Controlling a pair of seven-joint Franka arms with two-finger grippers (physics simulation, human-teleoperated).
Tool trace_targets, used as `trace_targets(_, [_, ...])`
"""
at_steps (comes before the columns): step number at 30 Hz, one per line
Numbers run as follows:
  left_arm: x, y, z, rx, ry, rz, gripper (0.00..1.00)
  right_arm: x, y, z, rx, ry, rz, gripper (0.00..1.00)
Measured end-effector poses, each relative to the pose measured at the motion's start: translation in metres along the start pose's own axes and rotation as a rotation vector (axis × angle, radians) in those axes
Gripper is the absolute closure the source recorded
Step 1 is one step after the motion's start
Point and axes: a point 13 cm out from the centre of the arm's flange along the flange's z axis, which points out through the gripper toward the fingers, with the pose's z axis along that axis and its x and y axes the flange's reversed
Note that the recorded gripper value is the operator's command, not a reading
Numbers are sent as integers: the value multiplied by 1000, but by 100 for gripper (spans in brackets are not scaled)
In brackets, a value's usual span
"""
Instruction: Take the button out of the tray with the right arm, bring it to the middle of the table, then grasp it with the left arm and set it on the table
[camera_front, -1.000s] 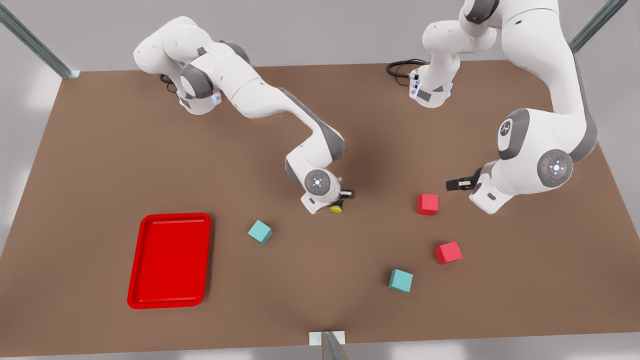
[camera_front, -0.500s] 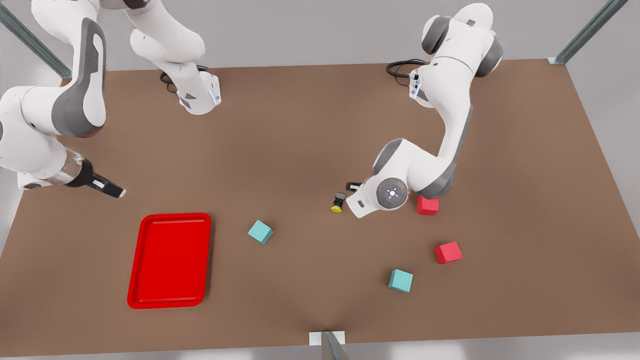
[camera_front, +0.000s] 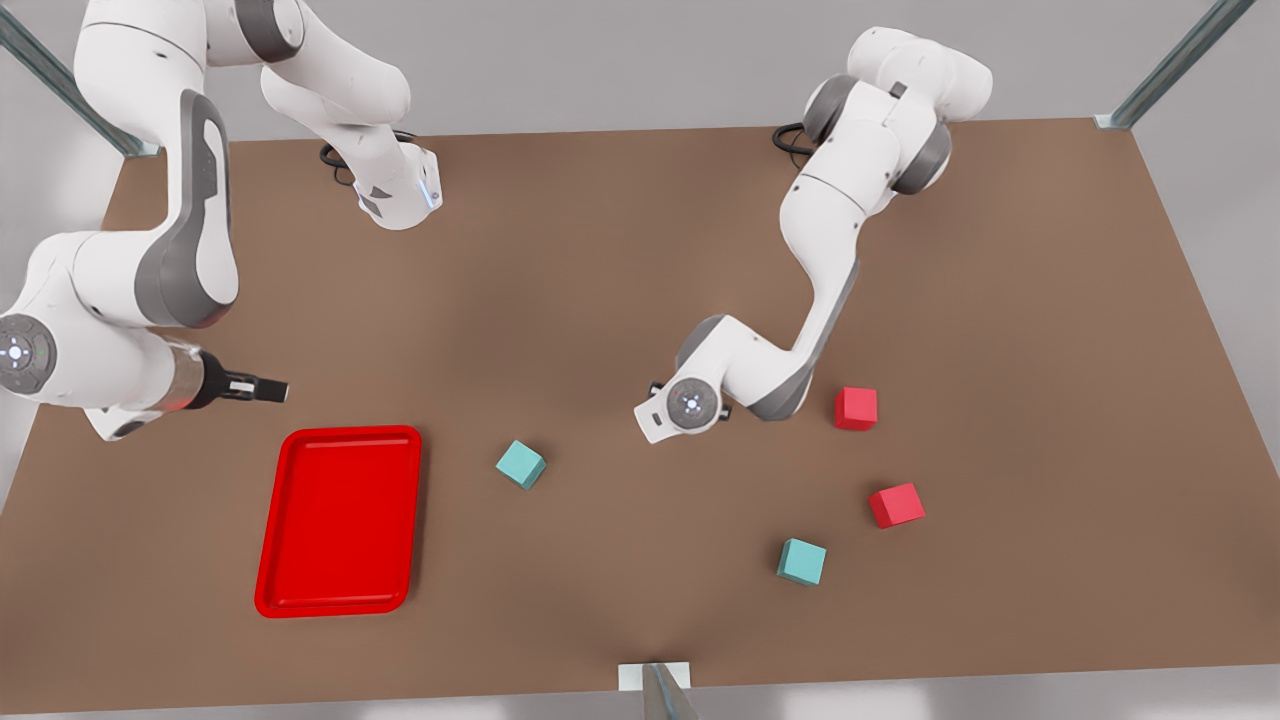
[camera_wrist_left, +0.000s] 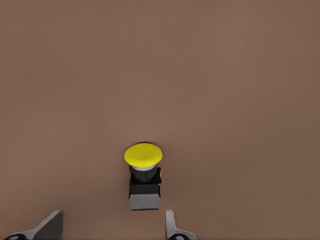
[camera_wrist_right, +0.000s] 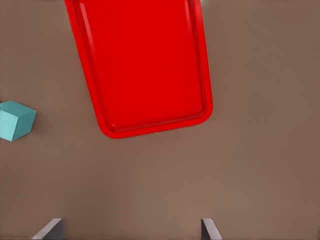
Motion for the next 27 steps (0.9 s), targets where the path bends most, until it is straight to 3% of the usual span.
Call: trace_targets(27, [-14,-8,60,-57,-10,-34,1,-20,22,-18,3,-39,-176,0])
